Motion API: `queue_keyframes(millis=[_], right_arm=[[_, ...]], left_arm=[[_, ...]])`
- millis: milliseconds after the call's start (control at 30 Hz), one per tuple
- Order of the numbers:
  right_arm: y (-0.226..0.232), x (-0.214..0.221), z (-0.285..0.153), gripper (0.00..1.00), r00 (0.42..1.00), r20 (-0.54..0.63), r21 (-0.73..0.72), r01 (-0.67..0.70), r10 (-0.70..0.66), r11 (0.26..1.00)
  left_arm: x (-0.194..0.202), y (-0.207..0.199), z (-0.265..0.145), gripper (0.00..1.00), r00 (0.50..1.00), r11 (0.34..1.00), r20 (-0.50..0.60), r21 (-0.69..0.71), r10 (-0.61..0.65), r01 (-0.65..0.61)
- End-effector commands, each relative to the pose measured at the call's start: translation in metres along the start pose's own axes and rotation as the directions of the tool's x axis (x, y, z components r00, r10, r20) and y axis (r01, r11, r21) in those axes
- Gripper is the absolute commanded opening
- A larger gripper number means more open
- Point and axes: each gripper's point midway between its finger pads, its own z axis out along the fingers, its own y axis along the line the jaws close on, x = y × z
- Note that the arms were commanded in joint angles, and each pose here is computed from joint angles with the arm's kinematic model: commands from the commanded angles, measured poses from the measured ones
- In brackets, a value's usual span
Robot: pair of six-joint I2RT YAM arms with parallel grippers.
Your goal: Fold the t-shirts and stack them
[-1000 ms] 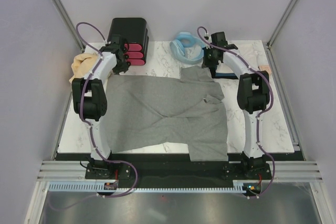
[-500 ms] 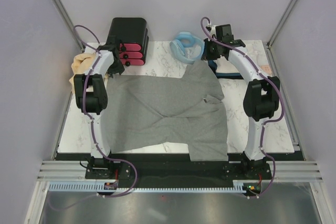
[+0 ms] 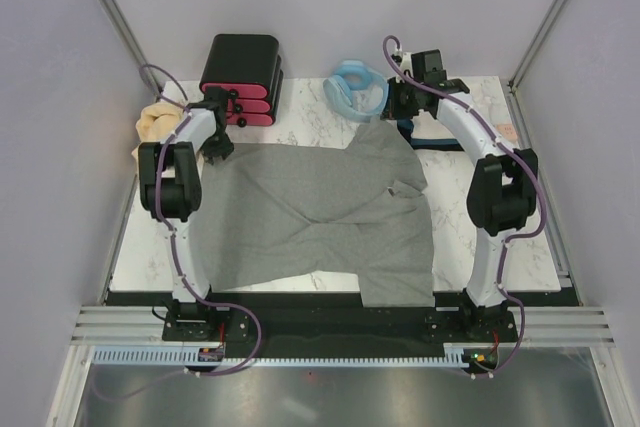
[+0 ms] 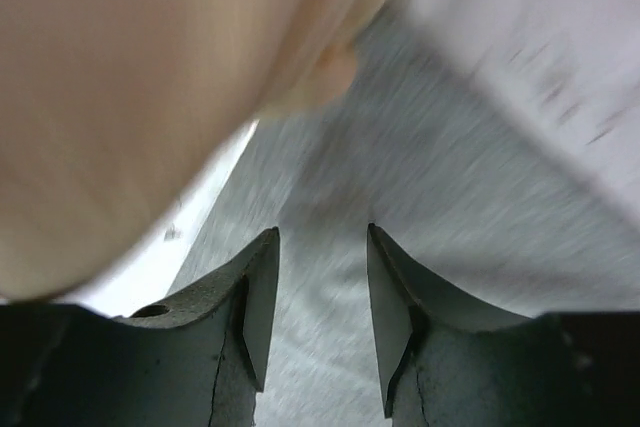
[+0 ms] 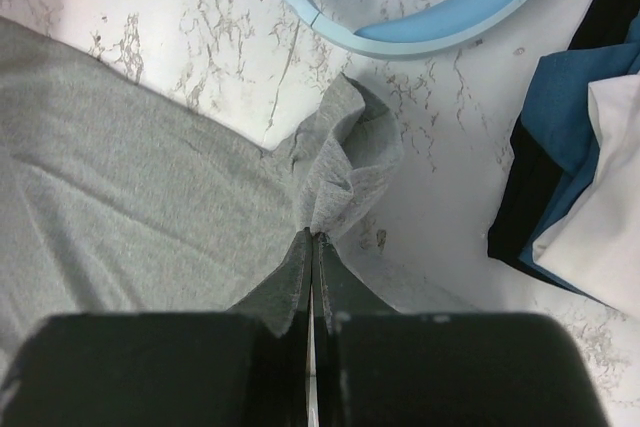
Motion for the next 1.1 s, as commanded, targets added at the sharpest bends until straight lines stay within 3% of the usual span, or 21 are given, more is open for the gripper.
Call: queue_keyframes(millis=[0, 133, 333, 500, 667, 867, 1067], right_arm=[[0.018, -0.018, -0.021, 0.00, 0.997, 0.070, -0.046, 0.025, -0.022, 0.999], [0.018, -0.009, -0.023, 0.00, 0.999, 0.051, -0.051, 0.022, -0.019, 0.998], [0.022, -0.003, -0.032, 0.00, 0.999, 0.049, -0.062, 0.023, -0.020, 0.998], [0.025, 0.006, -0.039, 0.00, 0.999, 0.048, -0.076, 0.016, -0.013, 0.997], [0.028, 0.007, -0.048, 0.00, 0.997, 0.071, -0.104, 0.003, 0.004, 0.995], [0.031, 0.005, -0.052, 0.00, 0.996, 0.084, -0.141, -0.022, 0.034, 0.990], [0.034, 0.002, -0.049, 0.00, 0.995, 0.083, -0.169, -0.035, 0.049, 0.985]], left_arm=[[-0.023, 0.007, -0.046, 0.47, 0.978, 0.986, 0.153, 0.110, -0.145, 0.129], [-0.018, 0.018, -0.066, 0.47, 0.950, 0.964, 0.202, 0.165, -0.239, 0.207], [-0.015, 0.022, -0.063, 0.48, 0.915, 0.931, 0.188, 0.158, -0.357, 0.330], [-0.023, 0.004, -0.043, 0.50, 0.909, 0.916, 0.135, 0.139, -0.395, 0.377], [-0.042, 0.013, -0.021, 0.50, 0.854, 0.858, 0.104, 0.133, -0.509, 0.495], [-0.056, 0.005, -0.010, 0.50, 0.846, 0.850, 0.111, 0.142, -0.522, 0.507], [-0.064, -0.007, -0.003, 0.50, 0.877, 0.882, 0.119, 0.152, -0.465, 0.446]])
